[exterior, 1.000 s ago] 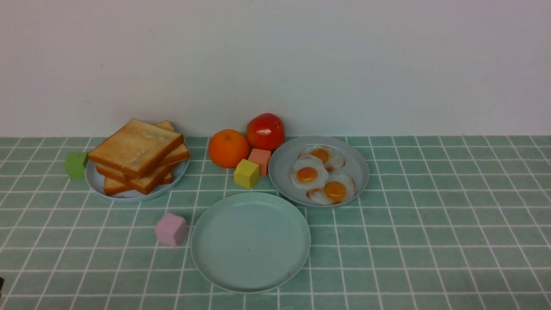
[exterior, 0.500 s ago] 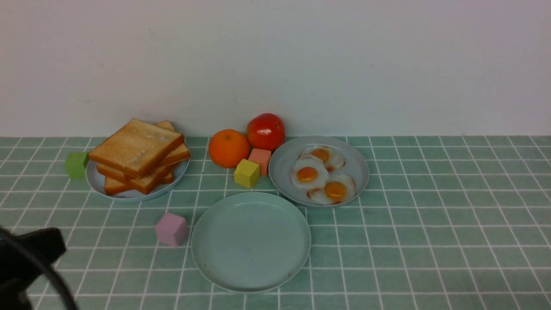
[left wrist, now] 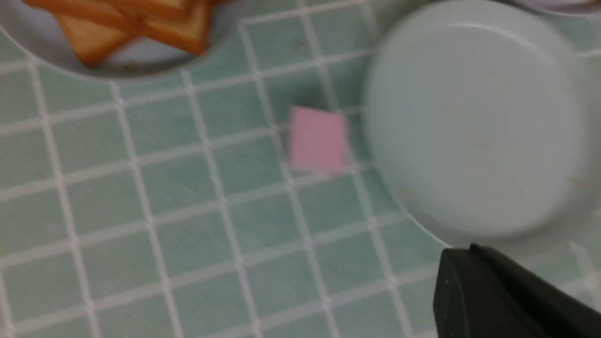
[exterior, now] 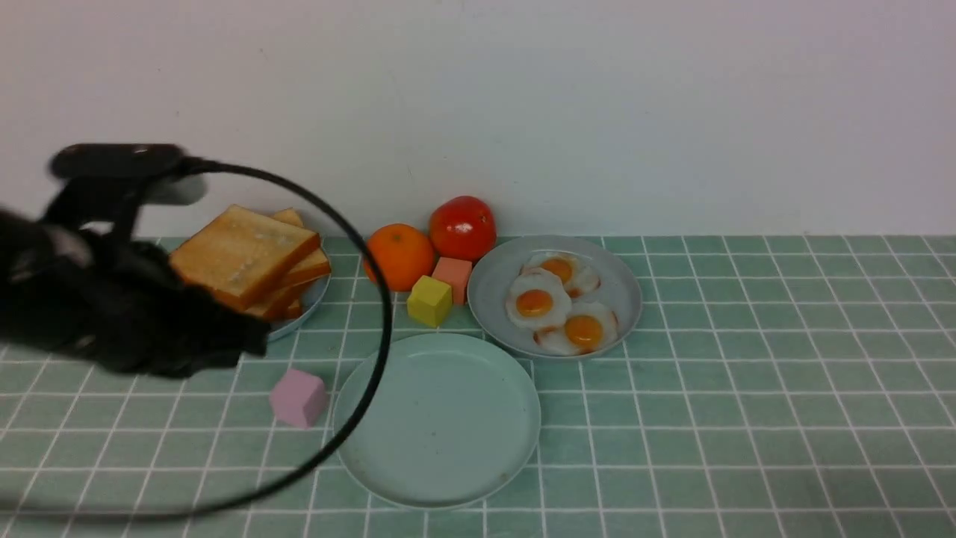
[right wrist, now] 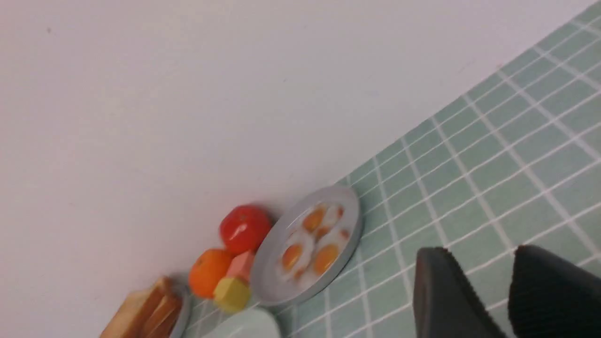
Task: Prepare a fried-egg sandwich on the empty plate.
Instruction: Use the left arm to grab a slice of bread
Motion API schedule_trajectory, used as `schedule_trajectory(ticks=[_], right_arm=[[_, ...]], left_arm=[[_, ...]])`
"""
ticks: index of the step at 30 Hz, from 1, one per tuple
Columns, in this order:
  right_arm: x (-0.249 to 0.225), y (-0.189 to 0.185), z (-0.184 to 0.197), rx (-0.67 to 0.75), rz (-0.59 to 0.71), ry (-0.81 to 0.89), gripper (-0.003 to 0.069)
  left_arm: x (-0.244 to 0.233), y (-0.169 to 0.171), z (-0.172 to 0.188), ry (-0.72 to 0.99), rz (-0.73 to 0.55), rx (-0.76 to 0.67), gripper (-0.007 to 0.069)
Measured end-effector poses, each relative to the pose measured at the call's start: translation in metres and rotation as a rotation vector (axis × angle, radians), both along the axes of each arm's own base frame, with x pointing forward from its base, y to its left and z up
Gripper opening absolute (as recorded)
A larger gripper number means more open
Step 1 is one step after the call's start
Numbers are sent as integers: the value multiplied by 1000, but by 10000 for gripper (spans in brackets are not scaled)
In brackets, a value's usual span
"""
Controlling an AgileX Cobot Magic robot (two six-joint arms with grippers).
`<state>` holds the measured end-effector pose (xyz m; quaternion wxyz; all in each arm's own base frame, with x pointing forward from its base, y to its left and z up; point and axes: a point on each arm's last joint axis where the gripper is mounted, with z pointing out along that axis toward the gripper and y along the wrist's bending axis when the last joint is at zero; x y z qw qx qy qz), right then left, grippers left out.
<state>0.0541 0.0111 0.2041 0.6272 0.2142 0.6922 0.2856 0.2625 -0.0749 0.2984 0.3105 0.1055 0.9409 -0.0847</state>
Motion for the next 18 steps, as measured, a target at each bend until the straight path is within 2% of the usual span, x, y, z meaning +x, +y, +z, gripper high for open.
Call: schedule_trajectory(ticks=[3,4,6,10,13,18], right_arm=[[-8,11,35,-122,140,41,172],[-9,12,38,-124,151,46,162],[-12,19,75,-304,275,122,104],[-6,23,125,-530,407,244,30],[6,24,148,-618,488,316,10],[18,34,181,-669,624,304,11]], left_arm=[[41,-5,-10,32,14,67,-13],[42,-6,-13,44,14,73,-13],[75,-10,-15,55,14,135,-13],[112,-13,-16,34,4,220,-13],[132,-12,-20,29,9,251,-13],[154,7,-31,44,-19,284,-13]])
